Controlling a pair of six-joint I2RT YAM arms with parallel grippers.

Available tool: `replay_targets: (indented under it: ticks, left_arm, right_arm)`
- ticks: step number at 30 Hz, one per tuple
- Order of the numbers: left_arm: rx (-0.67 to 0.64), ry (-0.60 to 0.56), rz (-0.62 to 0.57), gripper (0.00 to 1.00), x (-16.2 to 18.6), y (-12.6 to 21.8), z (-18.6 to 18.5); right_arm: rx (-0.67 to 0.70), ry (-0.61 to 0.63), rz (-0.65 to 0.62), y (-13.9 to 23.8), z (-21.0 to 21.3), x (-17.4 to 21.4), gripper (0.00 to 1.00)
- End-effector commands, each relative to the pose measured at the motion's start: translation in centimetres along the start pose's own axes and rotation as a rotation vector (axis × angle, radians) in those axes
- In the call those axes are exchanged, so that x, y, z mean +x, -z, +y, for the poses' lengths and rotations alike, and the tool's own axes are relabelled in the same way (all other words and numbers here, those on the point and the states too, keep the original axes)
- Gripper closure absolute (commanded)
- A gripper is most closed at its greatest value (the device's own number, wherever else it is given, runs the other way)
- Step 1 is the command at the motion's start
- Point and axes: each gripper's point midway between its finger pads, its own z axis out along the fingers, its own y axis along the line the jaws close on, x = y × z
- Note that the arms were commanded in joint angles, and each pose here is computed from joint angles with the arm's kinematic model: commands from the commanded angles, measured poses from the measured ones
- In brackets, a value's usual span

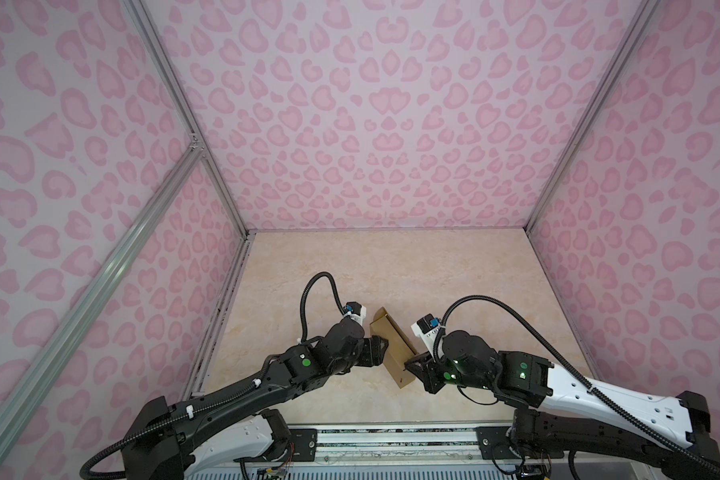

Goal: Fold the paper box

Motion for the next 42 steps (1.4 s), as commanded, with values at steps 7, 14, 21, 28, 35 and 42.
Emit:
replay_targets:
  ticks: [7,14,21,28,35,42]
  left_arm:
    - [-0.074,-0.018,0.084,0.27,2.2,0.1,1.9]
    - [-0.061,-0.040,0.044,0.26,0.6,1.2,1.0]
    - [-0.055,-0.080,-0.002,0.23,-1.1,2.4,0.1]
    - [-0.034,-0.121,-0.087,0.22,-4.1,5.1,-1.5]
    - [-0.043,-0.188,-0.181,0.19,-9.0,8.6,-1.6]
    - [-0.001,-0.163,-0.149,0.19,-12.5,7.2,-1.9]
  right_arm:
    - [-0.006,-0.028,-0.138,2.9,1.2,-3.8,0.82]
    - [0.141,-0.071,-0.134,2.5,-2.3,-3.7,0.81]
    - [0.148,-0.122,-0.150,2.3,-3.3,-4.1,0.82]
    - [0.103,-0.132,-0.169,2.5,-2.7,-4.8,0.82]
    - [0.051,-0.158,-0.181,2.1,-2.4,-5.3,0.82]
    - [0.034,-0.162,-0.182,1.5,-2.3,-5.3,0.82]
